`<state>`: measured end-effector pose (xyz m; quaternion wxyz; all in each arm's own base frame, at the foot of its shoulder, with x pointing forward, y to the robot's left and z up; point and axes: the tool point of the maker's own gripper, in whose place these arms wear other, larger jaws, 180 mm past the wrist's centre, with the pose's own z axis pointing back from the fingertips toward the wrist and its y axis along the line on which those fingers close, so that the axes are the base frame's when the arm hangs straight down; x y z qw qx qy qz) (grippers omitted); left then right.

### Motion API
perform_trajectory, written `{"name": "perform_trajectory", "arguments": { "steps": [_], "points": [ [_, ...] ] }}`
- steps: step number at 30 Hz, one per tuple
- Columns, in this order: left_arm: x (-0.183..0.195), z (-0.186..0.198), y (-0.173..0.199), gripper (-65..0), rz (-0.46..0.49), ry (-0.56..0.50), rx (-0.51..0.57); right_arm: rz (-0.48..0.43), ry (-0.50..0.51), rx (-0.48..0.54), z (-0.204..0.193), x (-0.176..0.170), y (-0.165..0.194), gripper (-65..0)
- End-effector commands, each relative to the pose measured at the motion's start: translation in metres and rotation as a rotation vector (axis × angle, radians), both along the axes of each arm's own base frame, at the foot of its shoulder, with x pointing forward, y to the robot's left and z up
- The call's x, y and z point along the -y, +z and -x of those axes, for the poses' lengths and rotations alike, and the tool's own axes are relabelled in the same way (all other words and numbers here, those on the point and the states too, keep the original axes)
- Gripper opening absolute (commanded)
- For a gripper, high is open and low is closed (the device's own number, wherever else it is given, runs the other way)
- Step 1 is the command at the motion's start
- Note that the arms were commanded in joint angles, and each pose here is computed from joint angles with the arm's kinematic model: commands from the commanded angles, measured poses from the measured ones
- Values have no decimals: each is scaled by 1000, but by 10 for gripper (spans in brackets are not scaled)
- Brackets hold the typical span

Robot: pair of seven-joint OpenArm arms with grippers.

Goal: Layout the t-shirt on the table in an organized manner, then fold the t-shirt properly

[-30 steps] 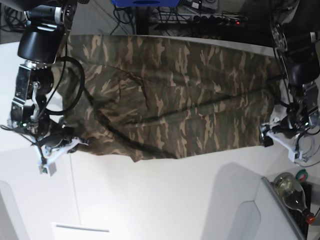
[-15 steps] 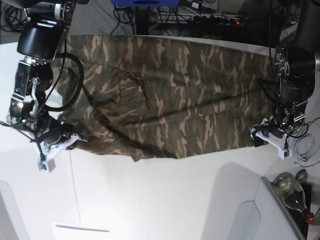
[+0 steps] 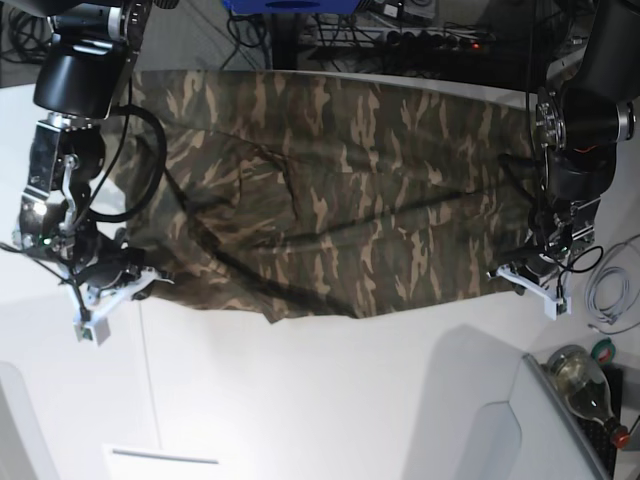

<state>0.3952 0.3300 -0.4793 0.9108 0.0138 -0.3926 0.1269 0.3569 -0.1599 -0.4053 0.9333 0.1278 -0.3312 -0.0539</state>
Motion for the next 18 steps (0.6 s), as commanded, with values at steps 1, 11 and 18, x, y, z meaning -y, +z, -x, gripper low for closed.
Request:
{"name": "perform_trajectory", "arguments": {
  "steps": [1, 11, 18],
  "points": [
    [-3, -11, 12, -650, -11, -15, 13, 12, -5, 66, -14, 8, 17, -650],
    [4, -68, 86, -650, -62, -79, 188, 12, -46, 133, -52, 28, 24, -650],
    [9, -95, 123, -650, -69, -93, 253, 6, -52, 198, -89, 32, 55, -650]
  ]
}}
